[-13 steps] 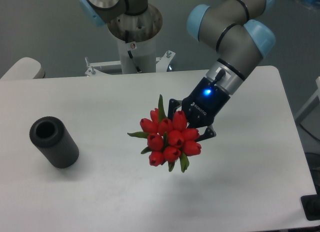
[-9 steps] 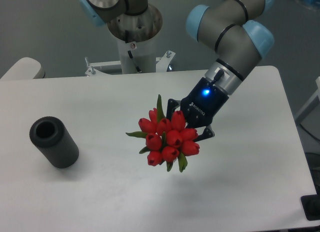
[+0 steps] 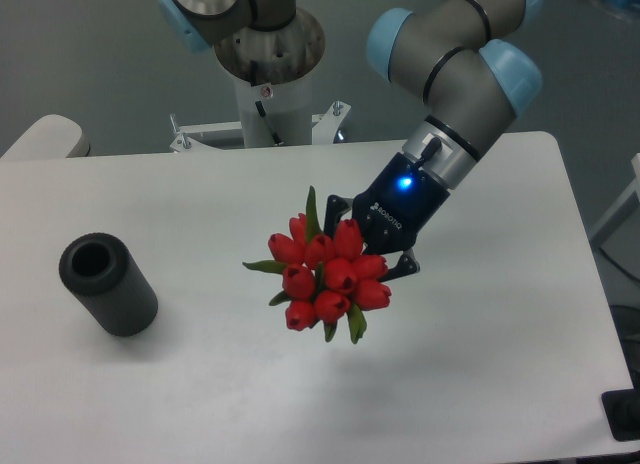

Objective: Insert the flowers into the vase
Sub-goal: 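Carry the red tulip bunch with the gripper toward the black vase, then lower the tulip stems into the black vase opening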

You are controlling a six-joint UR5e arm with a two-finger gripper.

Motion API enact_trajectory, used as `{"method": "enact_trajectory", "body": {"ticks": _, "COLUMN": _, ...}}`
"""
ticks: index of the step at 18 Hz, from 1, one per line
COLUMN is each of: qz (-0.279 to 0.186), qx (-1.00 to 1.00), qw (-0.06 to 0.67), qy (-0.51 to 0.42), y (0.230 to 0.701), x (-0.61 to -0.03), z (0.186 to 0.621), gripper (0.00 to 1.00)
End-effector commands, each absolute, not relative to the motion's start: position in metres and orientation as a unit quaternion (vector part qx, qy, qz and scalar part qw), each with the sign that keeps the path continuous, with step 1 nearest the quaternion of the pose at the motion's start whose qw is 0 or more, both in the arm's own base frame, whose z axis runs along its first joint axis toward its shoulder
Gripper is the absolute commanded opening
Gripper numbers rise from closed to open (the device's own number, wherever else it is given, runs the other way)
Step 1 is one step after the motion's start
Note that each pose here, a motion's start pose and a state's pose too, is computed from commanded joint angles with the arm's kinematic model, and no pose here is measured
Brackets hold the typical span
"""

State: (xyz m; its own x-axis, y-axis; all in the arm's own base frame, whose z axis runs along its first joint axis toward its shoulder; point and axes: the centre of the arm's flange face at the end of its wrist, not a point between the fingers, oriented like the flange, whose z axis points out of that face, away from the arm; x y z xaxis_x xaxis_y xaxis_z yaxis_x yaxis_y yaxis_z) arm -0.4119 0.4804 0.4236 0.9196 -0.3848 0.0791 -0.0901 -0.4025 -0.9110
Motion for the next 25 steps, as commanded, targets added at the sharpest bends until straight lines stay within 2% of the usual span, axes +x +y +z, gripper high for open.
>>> {"method": "enact_trajectory", "body": {"ticks": 4, "qz": -0.15, "qx": -0.822, "qw": 0.528, "qy": 0.153, "y": 0.499, "x": -0.385, "z": 0.42, "gripper": 0.12}}
{"method": "enact_trajectory", "body": {"ticks": 11, "qz": -0.162, "qx": -0.815, "qw": 0.534, "qy": 0.152, "y": 0.499, "x": -0.341, "z": 0.411, "gripper": 0.12}}
{"method": "enact_trajectory", "body": {"ticks": 14, "qz": -0.184, "qx": -0.794, "qw": 0.558, "qy": 0.157, "y": 0.503, "x": -0.317, "z": 0.438, "gripper": 0.12}}
{"method": "enact_trajectory", "body": {"ticks": 25, "qz": -0.197, "qx": -0.752, "qw": 0.597, "qy": 0.201, "y": 0.496, "x": -0.255, "z": 0.497, "gripper": 0.12}}
